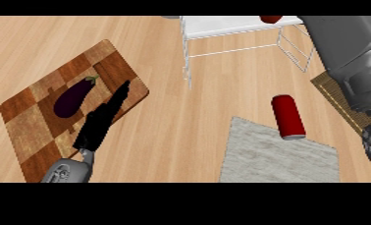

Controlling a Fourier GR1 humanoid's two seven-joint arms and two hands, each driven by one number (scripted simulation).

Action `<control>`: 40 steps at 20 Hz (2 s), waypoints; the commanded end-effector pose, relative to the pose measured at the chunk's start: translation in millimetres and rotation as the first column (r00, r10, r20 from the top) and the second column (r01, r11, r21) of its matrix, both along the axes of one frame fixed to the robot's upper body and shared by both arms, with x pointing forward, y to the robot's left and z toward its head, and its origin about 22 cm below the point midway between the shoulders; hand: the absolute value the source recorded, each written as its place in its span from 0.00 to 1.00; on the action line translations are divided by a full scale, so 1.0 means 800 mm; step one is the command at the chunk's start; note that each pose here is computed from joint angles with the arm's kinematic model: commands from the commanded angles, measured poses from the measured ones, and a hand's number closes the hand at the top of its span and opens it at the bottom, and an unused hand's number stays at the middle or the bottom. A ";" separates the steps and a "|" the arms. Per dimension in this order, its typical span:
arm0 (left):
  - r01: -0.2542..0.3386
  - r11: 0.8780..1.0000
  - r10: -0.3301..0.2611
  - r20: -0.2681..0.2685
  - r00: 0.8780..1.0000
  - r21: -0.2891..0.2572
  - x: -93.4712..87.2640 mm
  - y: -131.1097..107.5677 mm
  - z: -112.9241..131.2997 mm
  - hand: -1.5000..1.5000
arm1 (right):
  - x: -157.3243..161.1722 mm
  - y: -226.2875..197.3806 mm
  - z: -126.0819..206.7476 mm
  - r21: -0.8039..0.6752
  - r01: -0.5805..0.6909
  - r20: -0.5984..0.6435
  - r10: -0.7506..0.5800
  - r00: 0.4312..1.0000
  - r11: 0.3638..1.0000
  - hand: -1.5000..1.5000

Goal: Pick the bell pepper from the placemat and place it in the tiered shelf

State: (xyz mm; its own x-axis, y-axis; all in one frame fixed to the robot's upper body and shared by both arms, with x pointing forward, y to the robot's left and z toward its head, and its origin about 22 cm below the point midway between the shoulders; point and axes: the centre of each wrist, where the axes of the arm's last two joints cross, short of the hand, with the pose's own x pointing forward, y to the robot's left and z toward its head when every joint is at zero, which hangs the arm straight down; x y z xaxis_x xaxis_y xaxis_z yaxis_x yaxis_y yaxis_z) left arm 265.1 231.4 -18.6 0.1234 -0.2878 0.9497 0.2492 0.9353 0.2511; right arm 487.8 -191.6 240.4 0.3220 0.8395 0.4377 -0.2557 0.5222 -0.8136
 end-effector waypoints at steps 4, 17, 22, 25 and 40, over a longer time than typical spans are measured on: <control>0.009 1.000 -0.009 -0.008 1.000 0.008 0.005 0.000 0.004 0.50 | 0.000 0.011 -0.043 0.476 0.207 -0.136 -0.162 0.977 0.855 0.00; -0.014 1.000 0.014 -0.004 1.000 0.000 0.006 -0.001 0.003 0.50 | -0.005 -0.071 0.020 0.632 0.333 0.238 -0.584 0.776 0.700 0.00; -0.044 0.999 0.045 -0.027 0.999 0.022 -0.008 0.020 -0.007 0.50 | -0.019 -0.142 0.050 0.602 0.473 0.267 -0.720 0.641 0.644 0.00; -0.038 0.999 0.038 -0.044 0.998 0.003 -0.026 0.019 -0.019 0.50 | -0.035 -0.193 0.068 0.549 0.533 0.269 -0.740 0.616 0.644 0.00; -0.080 0.997 0.080 -0.037 0.996 0.009 -0.013 0.038 -0.024 0.50 | -0.080 -0.293 0.079 0.485 0.374 0.290 -0.549 0.784 0.790 0.00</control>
State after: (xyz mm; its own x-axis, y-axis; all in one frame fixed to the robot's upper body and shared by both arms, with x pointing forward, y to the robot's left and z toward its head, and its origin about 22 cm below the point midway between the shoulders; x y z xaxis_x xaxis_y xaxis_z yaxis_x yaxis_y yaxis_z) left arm 254.7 255.0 -29.2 0.1644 -0.2747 0.9474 0.1898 0.9513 0.2429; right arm 429.6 -412.6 310.7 0.3569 0.3304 0.8738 0.4575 0.7537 -0.4718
